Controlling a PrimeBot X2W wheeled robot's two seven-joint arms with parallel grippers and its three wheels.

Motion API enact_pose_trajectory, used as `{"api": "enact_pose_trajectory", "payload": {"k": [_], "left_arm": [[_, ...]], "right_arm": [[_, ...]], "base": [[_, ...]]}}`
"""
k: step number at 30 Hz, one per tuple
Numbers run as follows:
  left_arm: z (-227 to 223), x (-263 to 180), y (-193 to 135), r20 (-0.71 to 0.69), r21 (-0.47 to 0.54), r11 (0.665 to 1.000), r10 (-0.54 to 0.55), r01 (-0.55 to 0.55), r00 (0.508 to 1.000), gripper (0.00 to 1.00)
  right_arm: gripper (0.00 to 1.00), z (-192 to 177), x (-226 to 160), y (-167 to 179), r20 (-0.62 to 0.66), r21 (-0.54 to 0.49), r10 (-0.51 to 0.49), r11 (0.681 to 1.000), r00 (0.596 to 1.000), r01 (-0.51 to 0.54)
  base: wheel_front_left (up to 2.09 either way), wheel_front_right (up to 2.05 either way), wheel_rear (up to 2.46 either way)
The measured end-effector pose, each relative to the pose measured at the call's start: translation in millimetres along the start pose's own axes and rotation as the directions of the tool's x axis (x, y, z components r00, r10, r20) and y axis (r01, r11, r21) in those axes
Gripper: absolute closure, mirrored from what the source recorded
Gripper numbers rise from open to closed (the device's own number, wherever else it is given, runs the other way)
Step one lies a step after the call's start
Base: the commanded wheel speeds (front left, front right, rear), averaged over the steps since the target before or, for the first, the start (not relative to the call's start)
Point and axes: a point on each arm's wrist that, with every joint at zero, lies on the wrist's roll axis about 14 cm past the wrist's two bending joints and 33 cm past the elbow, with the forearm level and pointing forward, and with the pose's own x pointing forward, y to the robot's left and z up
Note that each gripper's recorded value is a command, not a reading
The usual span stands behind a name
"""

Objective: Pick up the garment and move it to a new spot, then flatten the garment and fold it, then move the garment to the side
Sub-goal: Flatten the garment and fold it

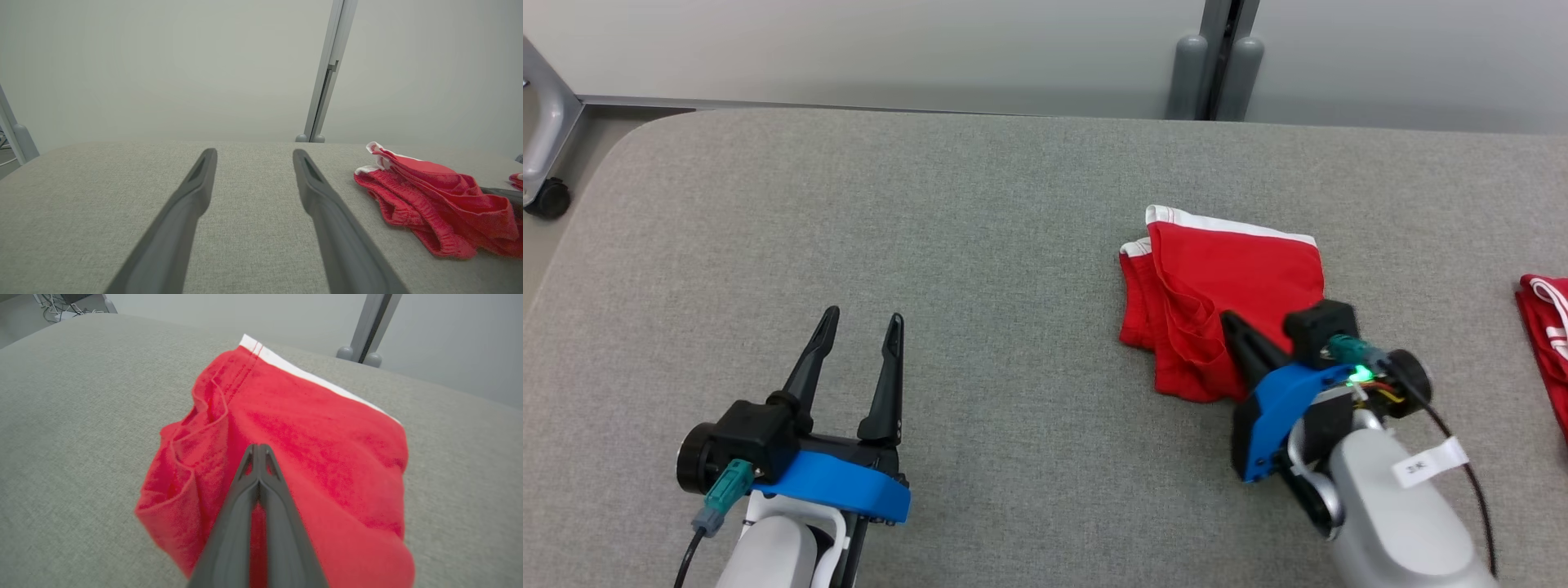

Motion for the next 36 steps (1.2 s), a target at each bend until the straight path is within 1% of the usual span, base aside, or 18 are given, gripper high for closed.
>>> {"api": "enact_pose_trajectory", "payload": {"k": [3,5,10,12,14,15,17,19,22,25,27,30,33,36], "left_arm": [[0.2,-0.2,1.1,0.000,0.002,1.000,0.001,-0.001,1.000,0.00],[1.2,-0.5,1.4,0.002,0.003,1.000,0.002,-0.002,1.000,0.00],[6.8,-0.3,2.0,0.019,0.004,1.000,0.005,-0.005,1.000,0.00],[7.6,-1.8,3.5,0.021,0.002,1.000,0.011,-0.011,1.000,0.00],[6.9,-4.5,4.8,0.020,-0.002,1.000,0.019,-0.019,1.000,0.00],[7.8,-5.4,6.2,0.023,-0.003,1.000,0.024,-0.024,0.999,0.00],[8.3,-7.3,7.1,0.025,-0.005,1.000,0.029,-0.029,0.999,0.00],[9.7,-9.4,6.3,0.030,-0.006,1.000,0.031,-0.031,0.999,0.00],[13.2,-12.7,6.5,0.041,-0.003,0.999,0.034,-0.034,0.999,0.00],[15.1,-15.9,4.9,0.047,-0.001,0.999,0.032,-0.032,0.998,0.00],[16.8,-17.1,5.4,0.052,0.001,0.999,0.034,-0.035,0.998,0.00],[14.6,-20.1,4.8,0.047,0.002,0.999,0.036,-0.036,0.998,0.00],[12.5,-24.3,8.0,0.042,0.000,0.999,0.049,-0.050,0.998,0.00],[11.2,-27.6,8.8,0.040,-0.008,0.998,0.060,-0.059,0.997,0.00]], "right_arm": [[1.00,-6.8,4.5,40.9,-0.018,0.005,0.105,0.994,0.994,-0.105],[1.00,-13.6,2.5,66.9,-0.037,0.036,0.174,0.984,0.984,-0.172],[1.00,-18.2,-13.2,116.6,-0.049,0.133,0.313,0.943,0.949,-0.304],[1.00,-5.5,-18.5,124.9,0.002,0.155,0.333,0.931,0.943,-0.329],[1.00,15.3,-22.3,119.2,0.087,0.166,0.316,0.930,0.945,-0.327],[0.82,25.0,-25.4,112.3,0.130,0.168,0.297,0.934,0.946,-0.317],[0.00,41.0,-32.9,89.6,0.208,0.167,0.236,0.948,0.949,-0.272],[0.00,55.3,-43.4,64.1,0.278,0.169,0.163,0.962,0.947,-0.215],[0.00,72.4,-64.9,28.3,0.369,0.157,0.053,0.981,0.928,-0.118],[0.00,78.4,-89.5,-9.7,0.420,0.156,-0.073,0.988,0.904,0.007],[0.00,72.6,-106.5,-34.8,0.422,0.169,-0.159,0.981,0.893,0.095],[0.00,62.1,-127.8,-60.4,0.412,0.193,-0.258,0.962,0.874,0.193],[0.00,50.2,-143.2,-74.7,0.390,0.193,-0.317,0.946,0.865,0.261],[0.00,39.0,-153.7,-82.1,0.361,0.200,-0.356,0.932,0.862,0.302]], "base": [[0.00,0.00,0.00],[0.00,0.00,0.00],[0.00,0.00,0.00],[0.00,0.00,0.00],[0.00,0.00,0.00],[0.00,0.00,0.00],[0.00,0.00,0.00],[0.00,0.00,0.00],[0.00,0.00,0.00],[0.00,0.00,0.00],[0.00,0.00,0.00],[0.00,0.00,0.00],[0.00,0.00,0.00],[0.00,0.00,0.00]]}}
